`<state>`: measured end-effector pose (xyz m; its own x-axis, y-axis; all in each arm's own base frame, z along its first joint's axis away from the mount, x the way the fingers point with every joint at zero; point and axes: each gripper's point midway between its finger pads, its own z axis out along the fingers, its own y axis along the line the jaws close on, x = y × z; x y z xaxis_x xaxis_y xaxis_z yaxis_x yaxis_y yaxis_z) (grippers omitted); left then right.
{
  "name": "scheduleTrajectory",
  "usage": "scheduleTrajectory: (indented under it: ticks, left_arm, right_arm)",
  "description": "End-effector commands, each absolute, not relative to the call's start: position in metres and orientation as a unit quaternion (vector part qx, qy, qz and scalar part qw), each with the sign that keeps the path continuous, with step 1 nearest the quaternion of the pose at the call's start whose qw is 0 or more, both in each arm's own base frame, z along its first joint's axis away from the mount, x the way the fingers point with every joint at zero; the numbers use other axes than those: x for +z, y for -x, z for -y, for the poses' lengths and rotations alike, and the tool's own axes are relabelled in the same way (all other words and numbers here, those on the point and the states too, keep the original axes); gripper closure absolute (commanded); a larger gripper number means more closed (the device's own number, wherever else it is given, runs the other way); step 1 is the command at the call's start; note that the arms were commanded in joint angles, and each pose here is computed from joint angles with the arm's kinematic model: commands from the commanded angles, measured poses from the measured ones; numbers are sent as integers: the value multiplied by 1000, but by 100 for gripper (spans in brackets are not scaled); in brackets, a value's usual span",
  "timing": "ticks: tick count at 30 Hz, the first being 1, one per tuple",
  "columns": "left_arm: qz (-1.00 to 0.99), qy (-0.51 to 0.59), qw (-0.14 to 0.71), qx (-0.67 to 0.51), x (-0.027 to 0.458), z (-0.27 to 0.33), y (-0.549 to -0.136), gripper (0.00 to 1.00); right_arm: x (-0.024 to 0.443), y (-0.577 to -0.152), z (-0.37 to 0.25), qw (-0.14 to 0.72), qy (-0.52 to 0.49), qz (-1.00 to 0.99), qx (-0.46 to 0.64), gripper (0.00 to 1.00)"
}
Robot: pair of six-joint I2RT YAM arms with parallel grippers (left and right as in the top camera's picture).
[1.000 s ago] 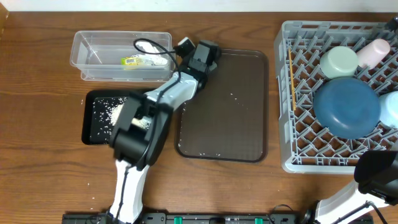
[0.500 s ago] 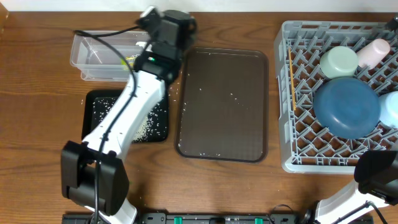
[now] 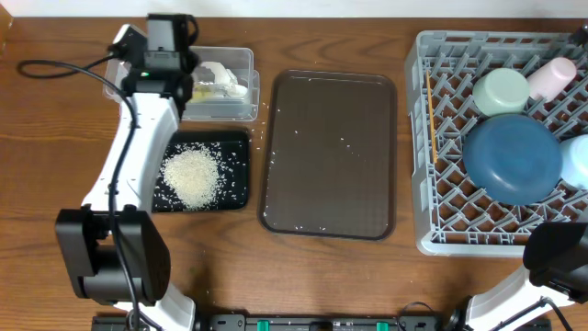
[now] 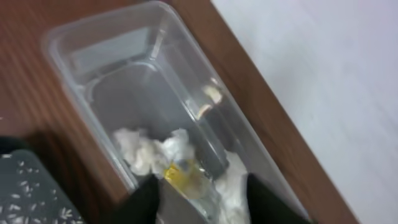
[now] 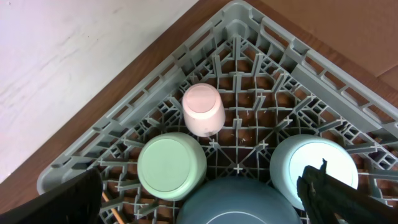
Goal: Sort waste into correct bins and load items into the dishwasher rack
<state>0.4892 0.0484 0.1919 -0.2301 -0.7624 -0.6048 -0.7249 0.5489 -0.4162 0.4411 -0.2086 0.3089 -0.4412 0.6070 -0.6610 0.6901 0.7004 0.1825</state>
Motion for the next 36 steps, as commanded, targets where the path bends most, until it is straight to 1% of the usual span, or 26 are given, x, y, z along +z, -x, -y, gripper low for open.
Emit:
scheduleTrajectory:
  ticks: [1, 2, 5, 9, 12, 16, 20, 23, 27, 30, 33, 34, 36]
  left_arm:
    - [-788, 477, 388, -7, 182, -55, -487, 41]
    - [-791, 477, 384, -5, 181, -55, -485, 39]
    - [-799, 477, 367, 6, 175, -55, -477, 37]
    - [-815, 475, 331, 21, 177, -53, -450, 37]
    - [-817, 474, 328, 16, 202, -52, -425, 35]
    - [-806, 474, 354, 2, 249, -53, -391, 33]
    - [-790, 475, 387, 1, 295, -59, -343, 33]
    - [-790, 476, 387, 3, 309, -60, -305, 32]
    - [-796, 477, 373, 10, 297, -61, -262, 32]
    - [-804, 478, 353, 16, 270, -60, -234, 32]
    - [-791, 509, 341, 2, 242, -58, -207, 32]
    - [-782, 523, 338, -8, 233, -57, -199, 31]
    - [-764, 551, 334, -22, 222, -56, -187, 24]
  right_arm:
    - [308, -440, 210, 363, -388, -845, -58, 1]
    - [308, -440, 210, 363, -388, -845, -58, 1]
    - [308, -440, 210, 363, -388, -845, -58, 1]
    - [308, -440, 210, 363, -388, -845, -58, 1]
    - [308, -440, 210, 363, -388, -845, -58, 1]
    - [308, -440, 210, 363, -388, -845, -58, 1]
    - [308, -440, 210, 363, -388, -845, -58, 1]
    - [308, -440, 210, 363, -388, -845, -58, 1]
    - [308, -440, 210, 363, -388, -845, -58, 1]
    - [308, -440, 210, 363, -388, -845, -58, 1]
    - [308, -440, 210, 363, -388, -845, -58, 1]
    - [308, -440, 210, 363, -388, -845, -58, 1]
    - [308, -440, 210, 363, -388, -845, -58, 1]
